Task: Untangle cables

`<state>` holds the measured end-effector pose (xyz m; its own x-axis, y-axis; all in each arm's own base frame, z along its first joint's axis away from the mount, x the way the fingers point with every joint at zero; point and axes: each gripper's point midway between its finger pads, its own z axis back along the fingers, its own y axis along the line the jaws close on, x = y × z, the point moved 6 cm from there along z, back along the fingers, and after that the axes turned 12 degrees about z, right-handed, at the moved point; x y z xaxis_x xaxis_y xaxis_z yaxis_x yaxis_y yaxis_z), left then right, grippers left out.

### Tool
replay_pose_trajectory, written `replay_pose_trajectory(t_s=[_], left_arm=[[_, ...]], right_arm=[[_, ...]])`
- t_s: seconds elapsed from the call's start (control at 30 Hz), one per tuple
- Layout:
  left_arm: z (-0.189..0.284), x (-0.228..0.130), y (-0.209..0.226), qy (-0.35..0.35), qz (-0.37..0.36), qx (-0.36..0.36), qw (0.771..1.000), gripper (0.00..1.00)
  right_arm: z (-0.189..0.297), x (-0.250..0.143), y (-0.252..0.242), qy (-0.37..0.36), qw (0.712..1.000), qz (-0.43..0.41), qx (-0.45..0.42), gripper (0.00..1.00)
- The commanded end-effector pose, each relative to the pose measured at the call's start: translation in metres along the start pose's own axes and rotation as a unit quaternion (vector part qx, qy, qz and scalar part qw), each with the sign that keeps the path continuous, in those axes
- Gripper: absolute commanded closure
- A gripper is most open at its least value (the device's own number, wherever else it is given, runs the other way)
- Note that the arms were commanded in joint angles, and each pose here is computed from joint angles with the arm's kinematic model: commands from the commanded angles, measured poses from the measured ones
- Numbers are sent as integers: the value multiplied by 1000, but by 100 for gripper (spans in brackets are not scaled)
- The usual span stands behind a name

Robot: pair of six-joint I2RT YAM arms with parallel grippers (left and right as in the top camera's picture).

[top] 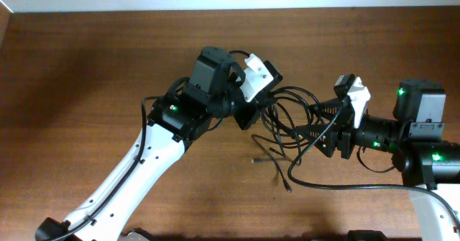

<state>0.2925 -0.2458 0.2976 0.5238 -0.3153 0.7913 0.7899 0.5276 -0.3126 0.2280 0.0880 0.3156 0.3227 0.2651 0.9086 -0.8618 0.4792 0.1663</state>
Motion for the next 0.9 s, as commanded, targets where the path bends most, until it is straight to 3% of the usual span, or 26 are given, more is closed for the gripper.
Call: replay_pose_trajectory(t_s=[0.0,0.37,0.7,0.87], left_arm=[[10,14,-5,-29,17,-4,999,100],[11,26,-6,-58,39,-6,998,100],[12,31,-6,-71,67,-11,995,100],[12,33,-7,-74,128,-18,989,100]], right_arm=[[3,-5,-8,30,999,-9,-44,27],[5,-36,-22,125,984,-62,-110,23],[-1,-39,-24,124,985,-76,-88,24],[-1,-34,-28,110,985,-85,-100,24]])
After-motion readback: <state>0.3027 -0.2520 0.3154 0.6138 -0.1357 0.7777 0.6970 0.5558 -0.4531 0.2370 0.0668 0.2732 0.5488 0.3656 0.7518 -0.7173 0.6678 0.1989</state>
